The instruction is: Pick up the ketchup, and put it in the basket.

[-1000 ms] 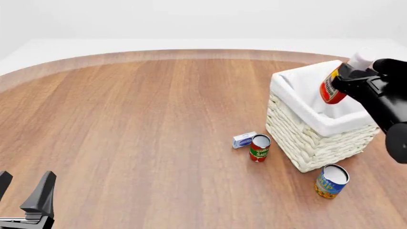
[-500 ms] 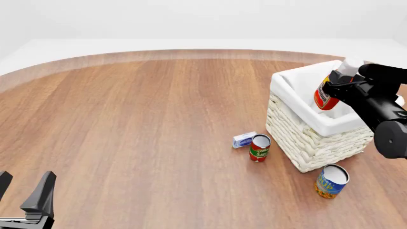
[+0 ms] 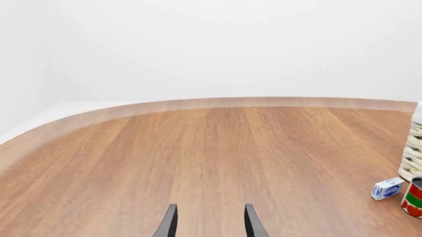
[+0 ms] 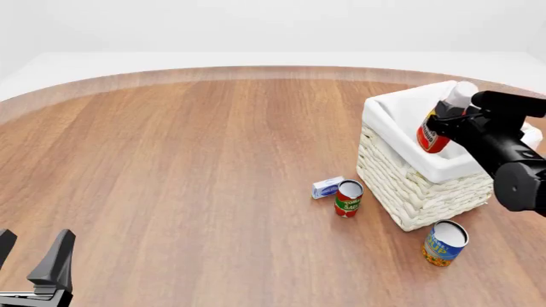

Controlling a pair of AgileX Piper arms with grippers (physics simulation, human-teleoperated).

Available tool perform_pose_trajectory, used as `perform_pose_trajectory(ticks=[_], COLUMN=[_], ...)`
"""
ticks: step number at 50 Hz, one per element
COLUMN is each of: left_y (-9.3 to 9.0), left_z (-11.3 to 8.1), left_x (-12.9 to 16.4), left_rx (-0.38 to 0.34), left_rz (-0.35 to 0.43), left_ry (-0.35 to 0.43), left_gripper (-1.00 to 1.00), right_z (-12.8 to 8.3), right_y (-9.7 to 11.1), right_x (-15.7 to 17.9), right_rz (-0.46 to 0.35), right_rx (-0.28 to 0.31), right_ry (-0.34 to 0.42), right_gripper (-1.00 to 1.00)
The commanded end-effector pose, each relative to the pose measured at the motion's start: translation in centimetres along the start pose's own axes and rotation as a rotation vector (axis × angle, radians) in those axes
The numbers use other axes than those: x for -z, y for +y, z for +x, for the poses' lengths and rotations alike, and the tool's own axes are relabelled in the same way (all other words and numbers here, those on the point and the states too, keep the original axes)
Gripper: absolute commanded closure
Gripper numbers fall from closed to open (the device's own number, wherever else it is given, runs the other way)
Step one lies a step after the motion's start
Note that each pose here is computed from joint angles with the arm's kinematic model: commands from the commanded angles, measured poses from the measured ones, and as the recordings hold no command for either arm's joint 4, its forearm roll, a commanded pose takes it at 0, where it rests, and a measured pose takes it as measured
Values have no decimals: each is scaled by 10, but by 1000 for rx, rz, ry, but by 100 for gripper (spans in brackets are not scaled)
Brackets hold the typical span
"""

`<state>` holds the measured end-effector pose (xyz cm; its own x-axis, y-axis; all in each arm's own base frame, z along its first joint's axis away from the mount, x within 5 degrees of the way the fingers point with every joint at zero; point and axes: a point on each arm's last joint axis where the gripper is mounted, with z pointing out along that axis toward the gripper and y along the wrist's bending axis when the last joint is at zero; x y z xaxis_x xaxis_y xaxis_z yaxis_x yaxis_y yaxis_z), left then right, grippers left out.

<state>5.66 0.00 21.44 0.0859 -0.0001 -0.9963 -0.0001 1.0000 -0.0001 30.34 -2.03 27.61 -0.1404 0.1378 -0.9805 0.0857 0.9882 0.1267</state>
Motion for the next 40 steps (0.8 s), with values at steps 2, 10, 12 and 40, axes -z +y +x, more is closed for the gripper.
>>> perform_pose_trajectory(ticks=[2,10,12,40], left_y=[0,0,0,0], left_z=[0,0,0,0], left_x=[0,0,0,0], left_rx=[0,0,0,0], left_rz=[0,0,0,0], left_ry=[0,0,0,0], left_gripper=[-100,-100,-100,-100], right_z=[2,5,5,6], right_y=[0,-1,-1,3], right_x=[-4,-5,-6,-8], right_rz=[1,1,2,-10], right_rx=[-16,-19,-20,-37], right_ry=[4,10,11,11], right_gripper=[100,100,100,-100])
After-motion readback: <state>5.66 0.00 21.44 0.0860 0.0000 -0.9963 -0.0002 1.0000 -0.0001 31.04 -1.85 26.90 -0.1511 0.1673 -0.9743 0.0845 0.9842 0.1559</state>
